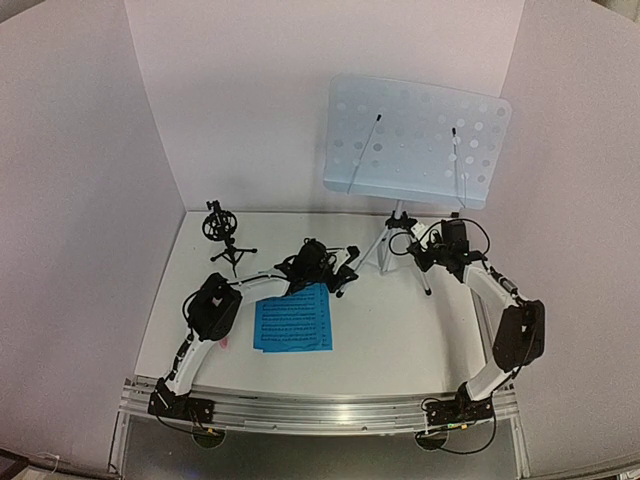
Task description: Set up the instrument practice props
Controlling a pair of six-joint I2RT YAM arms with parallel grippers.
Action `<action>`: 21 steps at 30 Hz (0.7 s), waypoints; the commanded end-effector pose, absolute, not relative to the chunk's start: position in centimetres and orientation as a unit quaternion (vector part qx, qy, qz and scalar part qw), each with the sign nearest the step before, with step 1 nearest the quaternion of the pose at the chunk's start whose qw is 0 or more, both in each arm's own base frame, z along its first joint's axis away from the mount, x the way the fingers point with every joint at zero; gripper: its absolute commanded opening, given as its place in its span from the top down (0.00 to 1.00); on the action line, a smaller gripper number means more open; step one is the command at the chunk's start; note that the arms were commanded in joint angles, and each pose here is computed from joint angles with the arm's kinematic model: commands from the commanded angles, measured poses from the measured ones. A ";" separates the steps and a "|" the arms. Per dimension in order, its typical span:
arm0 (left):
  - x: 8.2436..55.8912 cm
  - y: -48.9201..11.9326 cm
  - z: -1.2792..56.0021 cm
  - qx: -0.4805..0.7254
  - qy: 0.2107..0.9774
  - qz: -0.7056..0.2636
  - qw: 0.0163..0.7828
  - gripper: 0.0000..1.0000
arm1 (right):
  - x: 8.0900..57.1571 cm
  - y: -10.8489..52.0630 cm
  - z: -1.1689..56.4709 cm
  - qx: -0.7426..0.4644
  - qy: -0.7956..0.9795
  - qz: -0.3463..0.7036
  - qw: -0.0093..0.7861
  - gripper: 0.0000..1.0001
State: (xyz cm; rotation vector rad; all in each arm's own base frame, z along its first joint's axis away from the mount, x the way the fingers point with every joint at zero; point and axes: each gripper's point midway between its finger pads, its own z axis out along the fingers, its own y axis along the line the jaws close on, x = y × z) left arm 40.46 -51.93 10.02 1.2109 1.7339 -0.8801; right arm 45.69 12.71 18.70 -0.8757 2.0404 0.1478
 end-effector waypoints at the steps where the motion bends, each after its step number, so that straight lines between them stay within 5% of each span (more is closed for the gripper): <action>1: 39.0 -49.5 9.6 0.474 0.725 -0.357 0.350 1.00 | 42.1 9.6 16.0 -0.314 0.885 0.061 0.338 1.00; 21: 38.8 -49.7 8.2 0.472 0.727 -0.367 0.337 1.00 | 40.5 8.3 14.8 -0.320 0.904 0.057 0.277 1.00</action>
